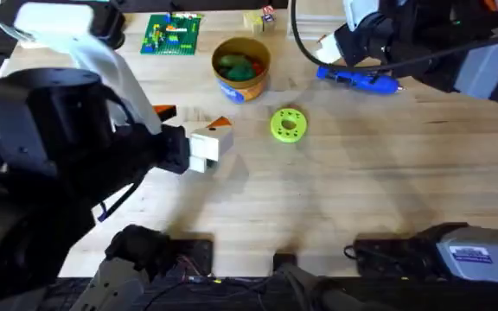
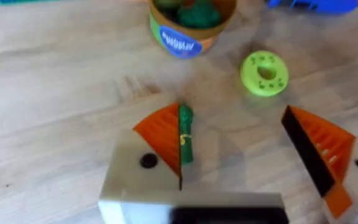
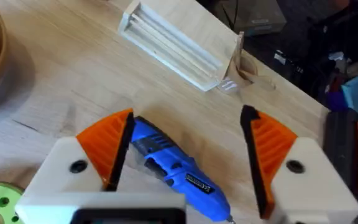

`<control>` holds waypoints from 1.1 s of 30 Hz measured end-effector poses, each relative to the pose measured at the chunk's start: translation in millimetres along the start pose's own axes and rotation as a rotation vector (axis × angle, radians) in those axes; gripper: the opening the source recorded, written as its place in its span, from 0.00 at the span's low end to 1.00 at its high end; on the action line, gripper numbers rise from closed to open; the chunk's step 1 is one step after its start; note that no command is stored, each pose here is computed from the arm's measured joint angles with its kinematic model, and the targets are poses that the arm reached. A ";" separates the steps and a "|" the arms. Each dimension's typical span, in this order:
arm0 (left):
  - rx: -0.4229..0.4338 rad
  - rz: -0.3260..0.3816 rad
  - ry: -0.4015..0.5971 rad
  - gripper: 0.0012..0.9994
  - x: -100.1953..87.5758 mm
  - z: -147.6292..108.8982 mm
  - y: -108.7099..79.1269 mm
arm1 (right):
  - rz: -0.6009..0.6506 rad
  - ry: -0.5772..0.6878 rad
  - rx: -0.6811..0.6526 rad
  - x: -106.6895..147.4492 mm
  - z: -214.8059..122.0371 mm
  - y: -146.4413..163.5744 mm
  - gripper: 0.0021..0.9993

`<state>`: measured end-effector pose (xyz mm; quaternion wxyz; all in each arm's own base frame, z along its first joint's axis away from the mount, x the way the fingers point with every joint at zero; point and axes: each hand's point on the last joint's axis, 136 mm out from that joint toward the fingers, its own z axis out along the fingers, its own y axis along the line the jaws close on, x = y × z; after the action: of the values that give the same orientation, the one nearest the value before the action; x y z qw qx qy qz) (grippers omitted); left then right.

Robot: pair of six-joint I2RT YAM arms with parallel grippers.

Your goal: Pick up the gripper from the table and insert it into the empty holder that is missing its gripper. Then pick up a screw, insert it into the mounting hole, and use the screwdriver to tighten it. Finally, clean up the table by picking up the vegetable and placing it into the bucket.

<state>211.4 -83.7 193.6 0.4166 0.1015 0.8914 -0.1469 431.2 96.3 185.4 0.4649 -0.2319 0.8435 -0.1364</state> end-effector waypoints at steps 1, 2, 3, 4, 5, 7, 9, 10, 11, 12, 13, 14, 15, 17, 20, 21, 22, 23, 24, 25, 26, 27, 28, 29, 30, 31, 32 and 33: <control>-0.008 -0.004 0.034 0.99 3.8 6.2 2.0 | -0.002 0.004 -0.002 1.1 -0.1 0.5 0.99; -0.014 -0.008 0.069 0.99 8.7 11.7 3.8 | -0.005 0.014 -0.006 3.5 0.0 1.4 0.99; -0.022 -0.013 0.109 0.99 14.8 16.8 5.9 | -0.008 0.024 -0.010 5.9 -0.1 2.4 0.99; -0.027 -0.018 0.146 0.99 20.9 21.0 7.3 | -0.012 0.034 -0.019 8.5 -0.3 4.3 0.99; -0.031 -0.024 0.184 0.99 27.3 25.0 8.7 | -0.016 0.046 -0.036 12.0 -0.4 7.7 0.99; -0.037 -0.029 0.236 0.99 35.5 31.1 10.6 | -0.031 0.080 -0.098 21.5 -2.8 20.1 0.99; -0.041 -0.034 0.275 0.99 41.2 36.9 12.1 | -0.045 0.109 -0.172 29.2 -10.5 34.8 0.99; -0.043 -0.037 0.291 0.99 43.7 39.2 12.7 | -0.052 0.114 -0.207 30.4 -16.3 41.7 0.99; -0.045 -0.039 0.309 0.99 46.5 41.8 13.4 | -0.058 0.114 -0.247 30.2 -24.7 49.4 0.99; -0.047 -0.042 0.326 0.99 49.1 44.3 14.1 | -0.059 0.107 -0.284 28.1 -33.8 56.2 0.99; -0.049 -0.044 0.346 0.99 52.3 47.0 14.9 | -0.056 0.091 -0.322 24.1 -44.6 62.5 0.99; -0.051 -0.048 0.366 0.99 55.5 49.8 15.6 | -0.050 0.074 -0.354 19.7 -54.9 67.5 0.99; -0.053 -0.050 0.384 0.99 58.5 52.2 16.3 | -0.041 0.054 -0.387 14.9 -66.0 72.3 0.99; -0.057 -0.056 0.424 0.99 65.1 57.2 17.8 | -0.020 0.013 -0.445 5.8 -87.7 79.2 0.99; -0.065 -0.065 0.491 0.99 76.9 65.3 20.4 | 0.018 -0.054 -0.510 -8.2 -116.5 83.8 0.99; -0.067 -0.068 0.509 0.99 80.2 67.4 21.0 | 0.029 -0.077 -0.522 -13.0 -124.2 83.6 0.99; -0.069 -0.071 0.528 0.99 83.6 69.5 21.7 | 0.039 -0.099 -0.530 -17.2 -131.2 82.7 0.99; -0.071 -0.073 0.548 0.99 87.2 71.7 22.5 | 0.049 -0.125 -0.537 -22.1 -139.4 80.8 0.99; -0.072 -0.075 0.561 0.99 89.6 73.5 23.0 | 0.056 -0.148 -0.540 -26.0 -146.1 78.6 0.99; -0.073 -0.077 0.573 0.99 91.7 76.4 23.7 | 0.062 -0.171 -0.540 -29.8 -152.2 75.9 0.99; -0.075 -0.078 0.579 0.99 92.6 79.5 24.3 | 0.070 -0.196 -0.539 -34.0 -159.1 72.7 0.99; -0.075 -0.078 0.581 0.99 93.0 82.9 25.0 | 0.075 -0.216 -0.538 -37.0 -164.9 69.9 0.99; -0.077 -0.078 0.582 0.99 93.1 87.1 25.8 | 0.080 -0.233 -0.536 -39.3 -169.8 67.5 0.99; -0.077 -0.078 0.580 0.99 92.6 91.2 26.4 | 0.082 -0.248 -0.535 -41.3 -174.4 65.5 0.99; -0.077 -0.078 0.580 0.99 92.6 95.0 27.0 | 0.086 -0.259 -0.535 -42.7 -177.8 64.1 0.99; -0.077 -0.078 0.587 0.99 93.9 98.4 27.7 | 0.087 -0.266 -0.535 -43.6 -179.9 63.1 0.99; -0.078 -0.079 0.594 0.99 95.2 100.9 28.1 | 0.088 -0.270 -0.536 -44.2 -181.2 62.8 0.99; -0.079 -0.080 0.597 0.99 96.1 103.6 28.7 | 0.088 -0.270 -0.536 -44.2 -181.3 62.8 0.99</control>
<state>233.2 -87.1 51.1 0.1337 0.0889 0.9827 -0.0923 281.3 175.6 285.5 0.5006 -0.3256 0.7892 0.1435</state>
